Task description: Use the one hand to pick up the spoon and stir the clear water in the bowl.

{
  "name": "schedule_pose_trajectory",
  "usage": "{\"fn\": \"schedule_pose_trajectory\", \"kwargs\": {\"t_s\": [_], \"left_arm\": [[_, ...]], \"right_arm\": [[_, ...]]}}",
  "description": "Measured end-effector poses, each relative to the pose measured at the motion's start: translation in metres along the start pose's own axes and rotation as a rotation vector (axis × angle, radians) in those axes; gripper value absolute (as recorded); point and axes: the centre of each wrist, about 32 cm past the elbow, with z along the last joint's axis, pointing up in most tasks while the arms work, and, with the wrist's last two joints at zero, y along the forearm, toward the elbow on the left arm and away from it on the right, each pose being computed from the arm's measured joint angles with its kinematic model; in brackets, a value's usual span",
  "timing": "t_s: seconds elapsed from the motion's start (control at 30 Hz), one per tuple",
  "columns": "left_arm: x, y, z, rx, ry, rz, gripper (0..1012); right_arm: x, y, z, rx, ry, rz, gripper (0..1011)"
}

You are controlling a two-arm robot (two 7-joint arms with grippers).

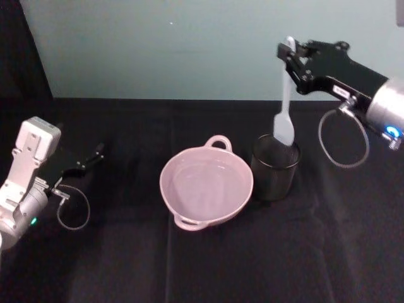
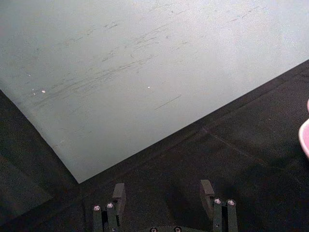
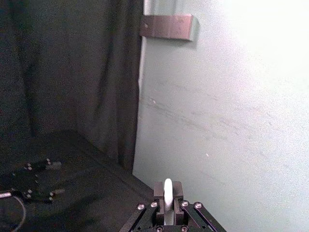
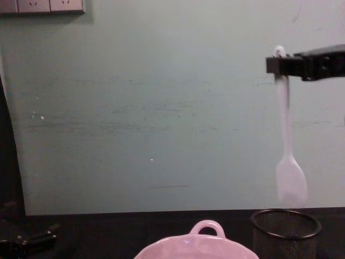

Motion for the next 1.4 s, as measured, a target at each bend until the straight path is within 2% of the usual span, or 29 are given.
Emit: {"fn": "schedule_pose_trajectory", "kwargs": {"t_s": [0.13,0.17,0.23,0.3,0.33,0.43,0.47,0.57,0.63,0.67,0.87,1.0,1.1,1.27,1.4], "left_arm": [[0.0000,0.0000,0.0000,0.000,0.000,0.000,1011],[0.0000,0.0000,0.0000,0.000,0.000,0.000,1011],[0.0000,0.0000,0.0000,0.000,0.000,0.000,1011],[0.0000,0.0000,0.0000,0.000,0.000,0.000,1011],[0.0000,0.0000,0.0000,0.000,0.000,0.000,1011],[0.0000,0.0000,0.0000,0.000,0.000,0.000,1011],[0.0000,0.0000,0.0000,0.000,0.000,0.000,1011],[0.0000,0.0000,0.0000,0.000,0.000,0.000,1011],[0.0000,0.0000,0.0000,0.000,0.000,0.000,1011],[0.0000,0.0000,0.0000,0.000,0.000,0.000,1011],[0.0000,0.0000,0.0000,0.000,0.000,0.000,1011],[0.0000,0.0000,0.0000,0.000,0.000,0.000,1011],[0.0000,0.0000,0.0000,0.000,0.000,0.000,1011],[0.0000,0.0000,0.0000,0.000,0.000,0.000,1011],[0.0000,0.0000,0.0000,0.000,0.000,0.000,1011]], "right_arm": [[0.000,-0.007,-0.013,-0.025,0.024,-0.033,112],[0.000,-0.007,-0.013,-0.025,0.024,-0.033,112],[0.000,-0.007,-0.027,-0.024,0.053,-0.048,112],[0.000,-0.006,-0.035,-0.018,0.076,-0.056,112],[0.000,-0.006,-0.046,-0.007,0.106,-0.061,112],[0.001,-0.004,-0.060,0.015,0.154,-0.063,112],[0.001,-0.003,-0.069,0.028,0.184,-0.062,112],[0.002,-0.001,-0.082,0.040,0.230,-0.061,112],[0.005,-0.001,-0.096,0.045,0.301,-0.052,112],[0.005,-0.001,-0.096,0.045,0.301,-0.052,112],[0.015,-0.005,-0.123,0.059,0.426,-0.070,112],[0.019,-0.008,-0.135,0.074,0.486,-0.078,112],[0.022,-0.010,-0.147,0.098,0.552,-0.090,112],[0.022,-0.012,-0.155,0.113,0.603,-0.102,112],[0.022,-0.013,-0.159,0.116,0.620,-0.111,112]]}}
